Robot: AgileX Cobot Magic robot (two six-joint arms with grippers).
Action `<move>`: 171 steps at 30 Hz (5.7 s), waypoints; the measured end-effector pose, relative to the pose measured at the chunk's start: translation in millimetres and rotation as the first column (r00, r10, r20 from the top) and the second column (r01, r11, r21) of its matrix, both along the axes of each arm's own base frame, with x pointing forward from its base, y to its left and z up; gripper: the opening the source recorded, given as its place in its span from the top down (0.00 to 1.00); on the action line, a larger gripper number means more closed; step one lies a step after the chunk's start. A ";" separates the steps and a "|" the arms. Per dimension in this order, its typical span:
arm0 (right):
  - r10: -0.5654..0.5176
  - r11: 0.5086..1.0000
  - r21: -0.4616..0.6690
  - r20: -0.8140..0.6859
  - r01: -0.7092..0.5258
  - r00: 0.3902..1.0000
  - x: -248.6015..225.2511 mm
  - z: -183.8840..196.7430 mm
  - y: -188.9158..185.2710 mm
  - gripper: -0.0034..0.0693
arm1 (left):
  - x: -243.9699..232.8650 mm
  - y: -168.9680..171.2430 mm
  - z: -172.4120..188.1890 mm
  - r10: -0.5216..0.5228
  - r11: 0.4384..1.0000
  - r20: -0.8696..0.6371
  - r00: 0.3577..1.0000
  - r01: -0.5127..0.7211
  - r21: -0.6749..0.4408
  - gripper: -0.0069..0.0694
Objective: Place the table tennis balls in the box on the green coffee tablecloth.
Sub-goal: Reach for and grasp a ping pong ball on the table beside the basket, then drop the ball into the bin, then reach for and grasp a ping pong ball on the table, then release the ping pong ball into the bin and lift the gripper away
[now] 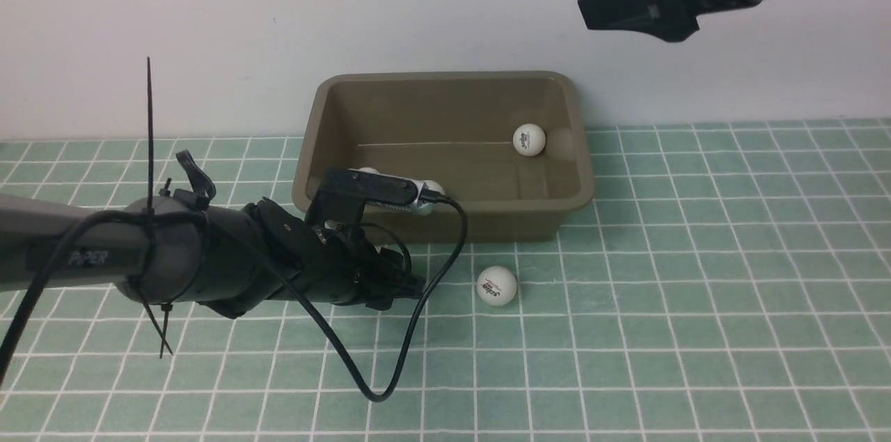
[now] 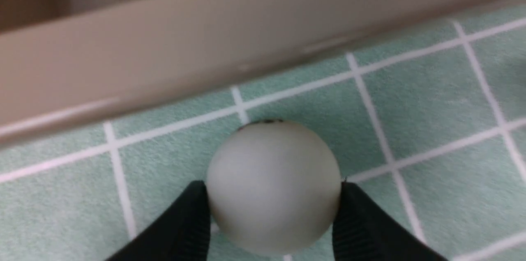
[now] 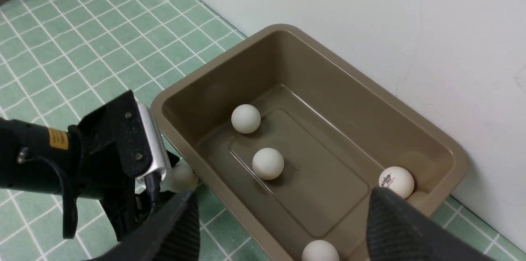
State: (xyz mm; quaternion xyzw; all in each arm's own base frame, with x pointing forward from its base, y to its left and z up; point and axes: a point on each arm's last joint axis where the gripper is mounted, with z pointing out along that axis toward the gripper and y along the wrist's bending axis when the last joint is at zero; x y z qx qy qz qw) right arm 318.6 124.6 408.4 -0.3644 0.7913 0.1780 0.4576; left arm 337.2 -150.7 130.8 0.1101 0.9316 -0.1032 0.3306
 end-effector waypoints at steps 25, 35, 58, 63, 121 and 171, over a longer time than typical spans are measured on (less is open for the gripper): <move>0.003 1.000 -0.009 0.024 -0.003 1.000 0.9 0.8 -0.2 0.27 | 3.7 17.3 100.0 -0.004 0.994 0.416 0.909 -0.044 0.105 0.46; -0.006 1.000 -0.005 0.035 0.006 0.999 2.0 1.7 -0.6 0.27 | 46.0 -8.4 78.6 -0.136 0.982 0.399 0.907 0.069 0.177 0.36; 0.018 1.000 -0.009 0.011 -0.018 1.000 -0.6 0.1 0.8 0.27 | -66.3 25.1 186.9 -0.423 0.904 -0.047 0.905 0.418 -0.087 0.50; 0.071 0.997 -0.020 -0.027 -0.071 0.997 -7.3 -6.2 12.5 0.27 | -71.1 49.3 175.4 -0.245 0.956 -0.241 0.939 0.275 0.099 0.54; -0.215 0.964 0.022 -0.520 0.265 0.827 31.4 -280.3 81.6 0.39 | -140.3 75.4 257.2 -0.182 0.982 0.077 0.980 0.177 0.072 0.56; -0.013 0.998 -0.060 -0.066 0.009 0.998 95.2 -185.7 108.6 0.46 | -141.4 75.6 256.2 -0.189 0.980 0.062 0.980 0.184 0.077 0.56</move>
